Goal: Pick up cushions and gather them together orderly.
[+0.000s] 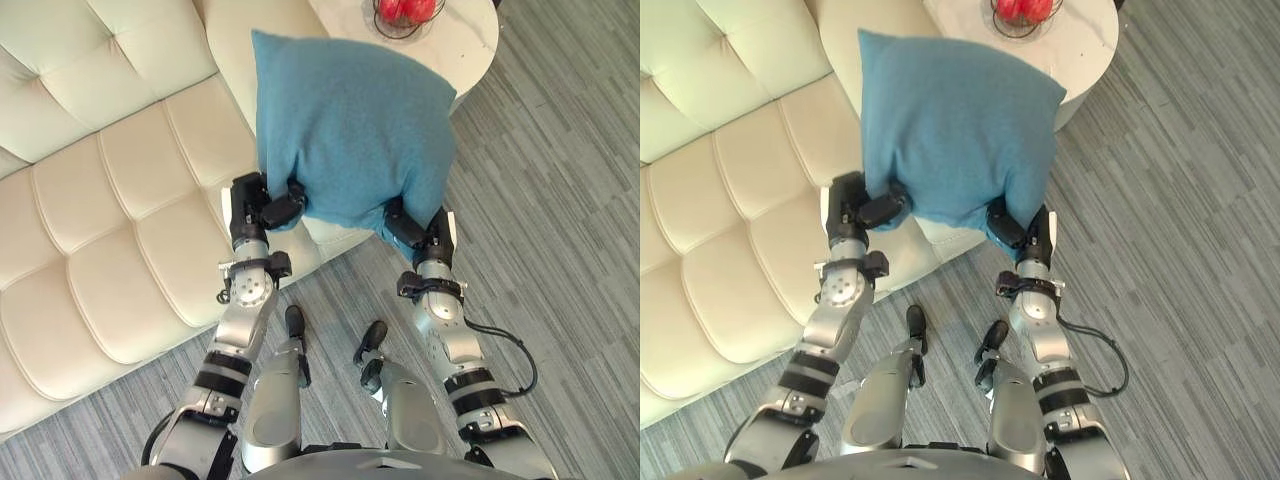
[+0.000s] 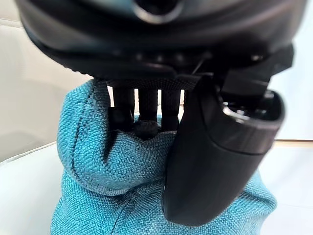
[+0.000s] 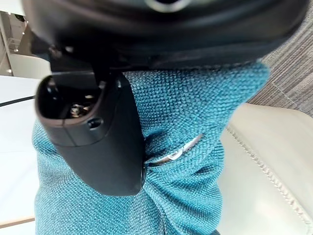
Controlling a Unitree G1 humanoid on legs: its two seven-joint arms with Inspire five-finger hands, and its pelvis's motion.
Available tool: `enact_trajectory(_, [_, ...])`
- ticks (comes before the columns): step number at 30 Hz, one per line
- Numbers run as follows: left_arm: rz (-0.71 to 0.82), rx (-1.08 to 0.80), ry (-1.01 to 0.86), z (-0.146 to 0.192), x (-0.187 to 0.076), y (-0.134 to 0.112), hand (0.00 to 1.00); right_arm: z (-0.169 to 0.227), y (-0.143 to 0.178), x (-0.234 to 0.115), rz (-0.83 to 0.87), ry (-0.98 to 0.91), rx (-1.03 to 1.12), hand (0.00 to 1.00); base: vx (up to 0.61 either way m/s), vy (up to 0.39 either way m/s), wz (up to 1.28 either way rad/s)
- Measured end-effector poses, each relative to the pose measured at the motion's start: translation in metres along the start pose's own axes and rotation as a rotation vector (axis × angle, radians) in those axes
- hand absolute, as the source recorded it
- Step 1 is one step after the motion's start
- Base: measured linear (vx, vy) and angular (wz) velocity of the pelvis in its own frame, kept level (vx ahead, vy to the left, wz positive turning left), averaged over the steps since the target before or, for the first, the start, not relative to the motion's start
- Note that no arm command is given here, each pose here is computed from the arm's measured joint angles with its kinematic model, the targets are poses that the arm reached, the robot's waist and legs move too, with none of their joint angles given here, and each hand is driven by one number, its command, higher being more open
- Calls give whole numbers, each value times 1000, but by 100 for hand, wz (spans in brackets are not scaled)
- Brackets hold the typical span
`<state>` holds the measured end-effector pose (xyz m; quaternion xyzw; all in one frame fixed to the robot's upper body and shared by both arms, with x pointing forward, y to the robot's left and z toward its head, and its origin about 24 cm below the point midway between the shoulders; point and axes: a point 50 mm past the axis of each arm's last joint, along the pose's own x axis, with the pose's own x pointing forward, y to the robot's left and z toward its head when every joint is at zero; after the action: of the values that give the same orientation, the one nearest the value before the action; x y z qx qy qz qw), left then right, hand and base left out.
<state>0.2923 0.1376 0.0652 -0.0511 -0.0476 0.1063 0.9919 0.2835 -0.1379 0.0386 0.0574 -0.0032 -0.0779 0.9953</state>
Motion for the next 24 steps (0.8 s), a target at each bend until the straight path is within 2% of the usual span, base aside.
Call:
enact_trajectory(5, [10, -36, 118, -28, -43, 11, 0, -24, -13, -30, 7, 83, -26, 0, 71, -38, 17])
enact_trajectory(9, [34, -73, 183, -39, -68, 18, 0, -24, -15, -46, 28, 69, -85, 0, 42, -22, 11])
enact_trajectory(13, [37, -82, 189, -39, -80, 23, 0, -21, -15, -55, 38, 50, -113, 0, -3, -14, 9])
enact_trajectory(22, [5, -106, 212, -43, -88, 15, 0, -18, -27, -57, 32, 27, -212, 0, -87, -32, 29])
enact_trajectory(24, [-24, -127, 225, -44, -91, 7, 0, -16, -34, -55, -3, 16, -246, 0, -74, -23, 48])
